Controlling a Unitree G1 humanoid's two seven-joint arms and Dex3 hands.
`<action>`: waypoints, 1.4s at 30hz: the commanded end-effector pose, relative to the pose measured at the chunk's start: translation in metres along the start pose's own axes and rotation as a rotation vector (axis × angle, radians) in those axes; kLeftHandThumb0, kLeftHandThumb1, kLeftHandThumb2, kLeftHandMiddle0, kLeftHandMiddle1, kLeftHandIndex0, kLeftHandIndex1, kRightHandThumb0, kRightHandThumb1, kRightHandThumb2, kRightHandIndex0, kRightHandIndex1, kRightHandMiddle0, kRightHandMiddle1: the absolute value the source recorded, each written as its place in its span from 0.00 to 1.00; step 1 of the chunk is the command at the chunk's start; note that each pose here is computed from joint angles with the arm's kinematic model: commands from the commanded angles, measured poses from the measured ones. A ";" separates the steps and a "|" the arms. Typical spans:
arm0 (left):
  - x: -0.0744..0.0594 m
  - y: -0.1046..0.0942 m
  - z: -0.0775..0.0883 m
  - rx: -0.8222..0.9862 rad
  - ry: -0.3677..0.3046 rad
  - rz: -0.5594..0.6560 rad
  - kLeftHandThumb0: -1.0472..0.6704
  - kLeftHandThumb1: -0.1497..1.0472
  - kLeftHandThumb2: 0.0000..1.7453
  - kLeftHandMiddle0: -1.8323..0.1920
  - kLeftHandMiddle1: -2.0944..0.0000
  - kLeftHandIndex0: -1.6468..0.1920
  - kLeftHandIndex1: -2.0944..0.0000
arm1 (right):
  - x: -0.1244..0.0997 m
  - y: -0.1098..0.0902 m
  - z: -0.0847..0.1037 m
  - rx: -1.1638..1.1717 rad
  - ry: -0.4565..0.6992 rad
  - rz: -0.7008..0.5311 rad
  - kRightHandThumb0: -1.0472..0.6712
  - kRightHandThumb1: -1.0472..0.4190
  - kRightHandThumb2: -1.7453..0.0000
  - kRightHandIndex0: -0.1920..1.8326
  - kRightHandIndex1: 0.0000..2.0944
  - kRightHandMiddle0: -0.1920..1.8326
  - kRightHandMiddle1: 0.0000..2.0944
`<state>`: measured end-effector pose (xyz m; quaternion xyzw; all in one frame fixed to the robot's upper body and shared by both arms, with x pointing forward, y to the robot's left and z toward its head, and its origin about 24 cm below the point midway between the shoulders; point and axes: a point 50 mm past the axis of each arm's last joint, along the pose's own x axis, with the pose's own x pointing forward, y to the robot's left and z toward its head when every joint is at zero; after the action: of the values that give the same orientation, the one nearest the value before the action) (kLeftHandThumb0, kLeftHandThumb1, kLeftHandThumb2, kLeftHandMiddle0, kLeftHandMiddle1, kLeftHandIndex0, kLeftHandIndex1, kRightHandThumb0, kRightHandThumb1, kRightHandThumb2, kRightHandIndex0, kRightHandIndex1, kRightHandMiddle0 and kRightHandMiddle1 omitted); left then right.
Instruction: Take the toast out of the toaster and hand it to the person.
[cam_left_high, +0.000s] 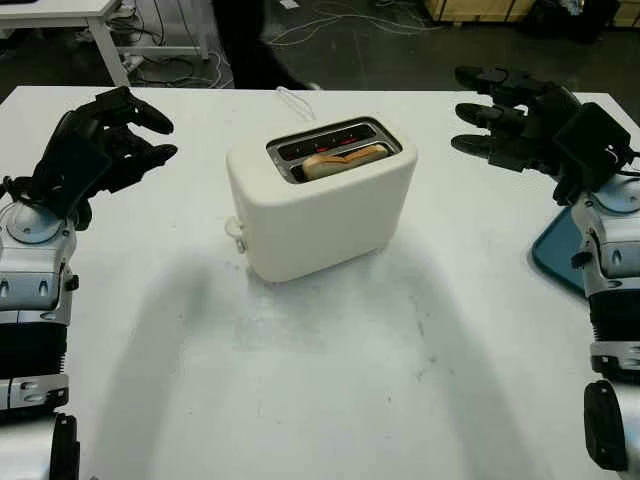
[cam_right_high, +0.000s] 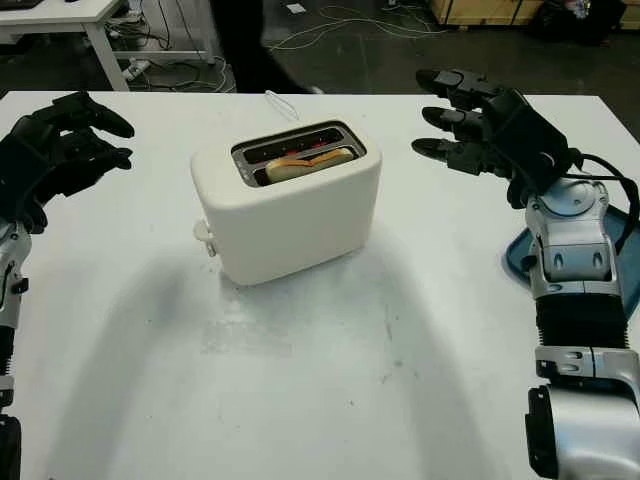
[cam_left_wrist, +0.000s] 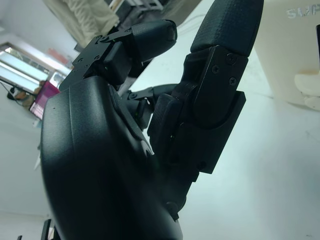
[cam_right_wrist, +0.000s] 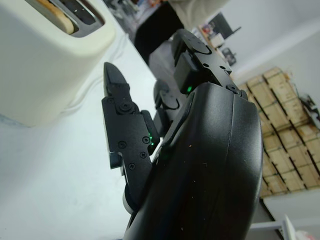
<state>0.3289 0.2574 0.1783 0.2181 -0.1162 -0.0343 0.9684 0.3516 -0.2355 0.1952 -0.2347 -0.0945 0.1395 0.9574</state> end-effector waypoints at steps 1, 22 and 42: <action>0.000 0.001 0.001 -0.003 -0.013 0.005 0.00 0.86 0.00 0.67 0.33 0.65 0.36 | 0.002 -0.001 0.005 -0.001 -0.019 0.003 0.52 0.09 1.00 0.34 0.01 0.31 0.01; -0.001 -0.001 -0.001 -0.006 -0.012 0.007 0.00 0.85 0.00 0.66 0.33 0.64 0.36 | 0.001 -0.002 0.004 0.016 -0.017 0.001 0.55 0.09 0.99 0.32 0.00 0.30 0.00; -0.002 0.000 -0.001 -0.021 0.001 0.012 0.00 0.85 0.00 0.66 0.34 0.64 0.37 | 0.000 -0.002 0.005 -0.010 -0.023 -0.007 0.55 0.09 0.99 0.33 0.00 0.31 0.00</action>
<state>0.3287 0.2572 0.1788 0.2175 -0.1181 -0.0336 0.9683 0.3514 -0.2356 0.1955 -0.2339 -0.0949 0.1406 0.9574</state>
